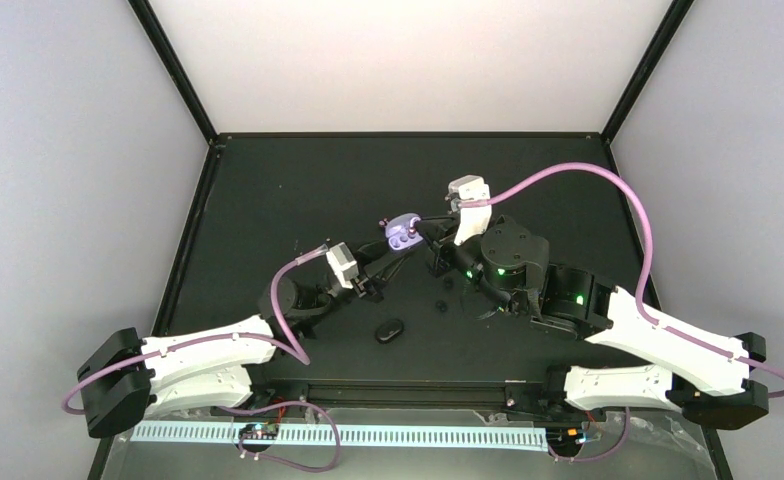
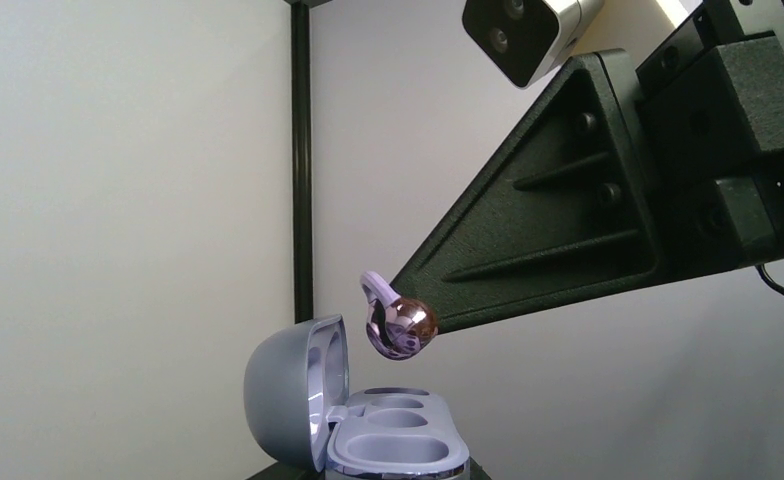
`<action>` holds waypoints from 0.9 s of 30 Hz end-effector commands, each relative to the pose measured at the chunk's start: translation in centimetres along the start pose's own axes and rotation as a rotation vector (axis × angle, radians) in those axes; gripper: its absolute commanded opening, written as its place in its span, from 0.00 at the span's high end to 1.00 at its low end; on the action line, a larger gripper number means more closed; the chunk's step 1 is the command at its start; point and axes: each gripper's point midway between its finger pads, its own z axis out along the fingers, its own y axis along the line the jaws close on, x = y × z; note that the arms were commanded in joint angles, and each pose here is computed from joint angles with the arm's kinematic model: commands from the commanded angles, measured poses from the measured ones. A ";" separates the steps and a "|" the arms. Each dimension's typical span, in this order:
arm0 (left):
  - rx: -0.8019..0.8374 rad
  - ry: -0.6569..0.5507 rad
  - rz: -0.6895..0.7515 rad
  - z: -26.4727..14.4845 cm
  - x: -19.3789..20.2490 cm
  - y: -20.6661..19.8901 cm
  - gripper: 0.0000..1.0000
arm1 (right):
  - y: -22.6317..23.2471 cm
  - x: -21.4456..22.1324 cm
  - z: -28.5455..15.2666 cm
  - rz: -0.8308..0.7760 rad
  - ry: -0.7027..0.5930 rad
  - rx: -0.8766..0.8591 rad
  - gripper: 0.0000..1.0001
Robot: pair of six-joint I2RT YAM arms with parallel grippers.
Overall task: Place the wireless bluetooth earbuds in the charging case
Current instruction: Place the earbud in the charging case.
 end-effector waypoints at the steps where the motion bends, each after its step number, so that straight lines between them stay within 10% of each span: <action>1: -0.017 -0.125 0.006 0.5 -4.1 0.1 0.98 | -0.3 -0.8 -0.2 0.020 -0.038 0.026 0.95; 27: -0.038 -0.167 -0.011 0.1 -5.6 0.2 0.98 | -0.2 0.2 0.4 0.028 -0.009 0.032 0.95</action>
